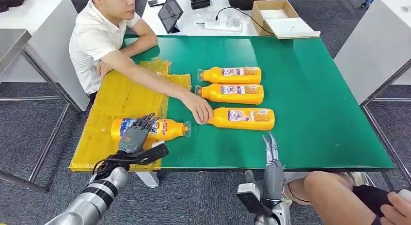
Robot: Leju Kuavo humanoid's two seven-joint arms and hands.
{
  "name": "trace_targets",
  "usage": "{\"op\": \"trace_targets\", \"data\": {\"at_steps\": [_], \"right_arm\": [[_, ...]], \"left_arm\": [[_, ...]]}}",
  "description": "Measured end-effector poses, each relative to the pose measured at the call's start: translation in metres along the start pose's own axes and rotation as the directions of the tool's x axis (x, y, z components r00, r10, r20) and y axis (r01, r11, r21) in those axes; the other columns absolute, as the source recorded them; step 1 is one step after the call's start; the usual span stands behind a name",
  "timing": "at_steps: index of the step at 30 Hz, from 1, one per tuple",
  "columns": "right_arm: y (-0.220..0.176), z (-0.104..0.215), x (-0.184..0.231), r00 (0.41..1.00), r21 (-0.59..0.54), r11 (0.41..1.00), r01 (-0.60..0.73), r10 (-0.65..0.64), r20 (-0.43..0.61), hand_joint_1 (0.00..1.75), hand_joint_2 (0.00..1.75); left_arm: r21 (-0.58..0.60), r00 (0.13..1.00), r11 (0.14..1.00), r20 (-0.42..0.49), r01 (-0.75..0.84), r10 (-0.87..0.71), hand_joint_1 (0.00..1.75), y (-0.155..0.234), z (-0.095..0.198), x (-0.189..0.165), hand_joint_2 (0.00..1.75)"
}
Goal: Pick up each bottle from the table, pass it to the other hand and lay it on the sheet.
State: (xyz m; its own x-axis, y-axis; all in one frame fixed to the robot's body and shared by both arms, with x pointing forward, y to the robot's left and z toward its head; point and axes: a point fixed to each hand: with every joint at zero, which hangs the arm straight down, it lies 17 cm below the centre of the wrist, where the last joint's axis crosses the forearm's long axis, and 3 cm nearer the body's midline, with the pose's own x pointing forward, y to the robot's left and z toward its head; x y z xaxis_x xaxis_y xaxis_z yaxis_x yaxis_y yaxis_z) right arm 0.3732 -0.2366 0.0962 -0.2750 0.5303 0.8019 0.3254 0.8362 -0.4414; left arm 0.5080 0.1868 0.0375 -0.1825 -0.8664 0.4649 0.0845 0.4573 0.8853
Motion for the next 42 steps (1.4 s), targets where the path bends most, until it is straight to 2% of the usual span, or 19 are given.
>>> {"op": "trace_targets", "data": {"at_steps": [6,18,21,26,30,37,42], "right_arm": [[-0.045,-0.016,-0.003,1.000,-0.123,0.992,-0.018,0.018,-0.003,0.00,0.00],[-0.060,-0.019,-0.001,1.000,-0.171,0.985,-0.019,0.019,0.001,0.00,0.00],[-0.059,-0.019,0.002,1.000,-0.168,0.986,-0.011,0.014,0.013,0.00,0.00],[-0.056,-0.015,0.005,0.999,-0.155,0.988,-0.025,0.029,0.023,0.00,0.00],[-0.054,-0.008,0.007,0.999,-0.147,0.988,-0.035,0.039,0.022,0.00,0.00],[-0.051,-0.005,0.014,0.996,-0.132,0.989,-0.073,0.080,0.046,0.00,0.00],[-0.051,-0.004,0.014,0.994,-0.126,0.988,-0.087,0.094,0.054,0.00,0.00]], "left_arm": [[0.012,0.999,0.999,0.023,0.030,-0.030,0.00,-0.001,0.004,0.010,1.75],[0.013,0.998,0.999,0.042,0.037,-0.037,0.00,-0.001,0.006,0.015,1.75],[0.016,0.998,1.000,0.059,-0.009,0.008,0.00,-0.002,0.009,0.020,1.75],[0.037,0.972,0.982,0.157,-0.184,0.176,0.00,0.004,0.020,0.052,1.75],[0.068,0.920,0.936,0.219,-0.347,0.325,0.00,0.021,0.024,0.082,1.75],[0.089,0.728,0.750,0.337,-0.655,0.596,0.00,0.064,0.041,0.121,1.75],[0.113,0.625,0.650,0.438,-0.751,0.646,0.00,0.100,0.059,0.140,1.75]]}}
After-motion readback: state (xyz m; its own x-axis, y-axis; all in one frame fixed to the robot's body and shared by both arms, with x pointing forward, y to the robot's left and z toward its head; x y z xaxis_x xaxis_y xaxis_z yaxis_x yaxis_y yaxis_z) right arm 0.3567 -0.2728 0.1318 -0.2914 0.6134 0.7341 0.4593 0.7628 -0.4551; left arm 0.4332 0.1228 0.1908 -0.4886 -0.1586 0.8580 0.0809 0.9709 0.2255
